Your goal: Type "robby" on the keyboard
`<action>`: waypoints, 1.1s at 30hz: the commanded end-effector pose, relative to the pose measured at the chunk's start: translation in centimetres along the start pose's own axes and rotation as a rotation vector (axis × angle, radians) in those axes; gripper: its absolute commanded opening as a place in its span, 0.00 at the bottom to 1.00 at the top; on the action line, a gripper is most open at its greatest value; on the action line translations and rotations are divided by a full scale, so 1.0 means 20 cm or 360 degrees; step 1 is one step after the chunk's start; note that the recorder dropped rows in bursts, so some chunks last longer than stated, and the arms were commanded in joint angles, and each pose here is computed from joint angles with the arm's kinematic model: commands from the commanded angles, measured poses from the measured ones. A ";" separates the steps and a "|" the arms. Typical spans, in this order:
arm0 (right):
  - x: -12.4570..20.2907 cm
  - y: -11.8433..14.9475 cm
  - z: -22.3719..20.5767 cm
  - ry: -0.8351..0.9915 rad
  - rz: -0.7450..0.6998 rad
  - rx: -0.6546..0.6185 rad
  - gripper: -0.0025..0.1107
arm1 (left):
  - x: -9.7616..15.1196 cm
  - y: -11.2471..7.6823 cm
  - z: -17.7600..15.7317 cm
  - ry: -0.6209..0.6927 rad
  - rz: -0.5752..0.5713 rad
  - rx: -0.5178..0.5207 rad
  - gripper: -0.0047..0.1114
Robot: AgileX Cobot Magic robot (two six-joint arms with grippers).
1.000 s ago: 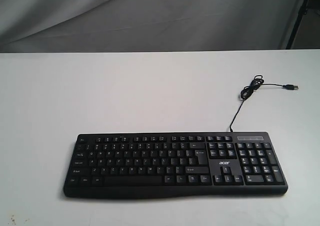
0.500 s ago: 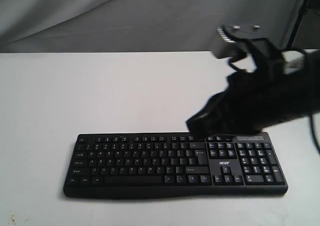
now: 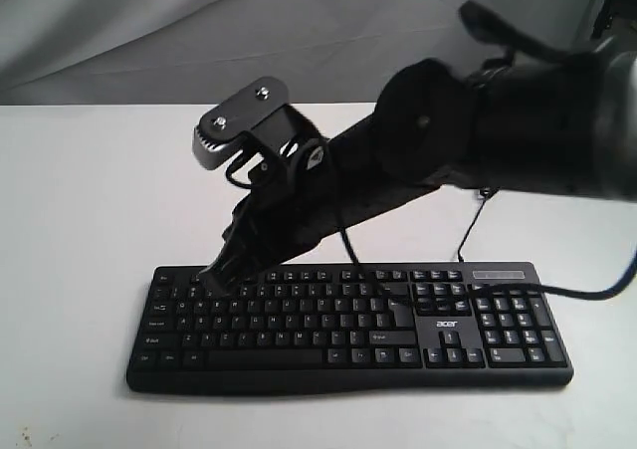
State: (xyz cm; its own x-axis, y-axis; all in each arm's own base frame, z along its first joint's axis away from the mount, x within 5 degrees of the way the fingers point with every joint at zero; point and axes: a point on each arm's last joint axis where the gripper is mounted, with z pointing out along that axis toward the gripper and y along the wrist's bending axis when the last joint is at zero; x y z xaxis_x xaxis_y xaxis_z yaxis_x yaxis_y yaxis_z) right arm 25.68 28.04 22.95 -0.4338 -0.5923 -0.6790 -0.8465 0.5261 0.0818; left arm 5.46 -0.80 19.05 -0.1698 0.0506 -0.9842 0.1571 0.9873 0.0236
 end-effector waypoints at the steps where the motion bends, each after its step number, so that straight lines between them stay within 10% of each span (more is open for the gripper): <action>1: 0.04 -0.02 0.15 -0.0002 0.0028 0.0054 0.02 | 0.00 0.00 0.00 -0.0010 0.0005 0.0008 0.04; 33: 0.20 -0.03 0.49 0.0079 0.0037 0.0151 0.02 | 0.00 0.00 0.00 -0.0010 0.0005 0.0008 0.04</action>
State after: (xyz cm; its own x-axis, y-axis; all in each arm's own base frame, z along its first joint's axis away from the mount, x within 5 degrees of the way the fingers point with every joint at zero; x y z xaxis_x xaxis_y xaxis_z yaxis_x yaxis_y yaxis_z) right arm 27.50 31.03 12.66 -0.4921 -0.6008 -0.6299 -0.7933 0.6075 0.0403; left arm 5.46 -0.80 19.05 -0.1698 0.0506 -0.9842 0.1571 0.9873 0.0236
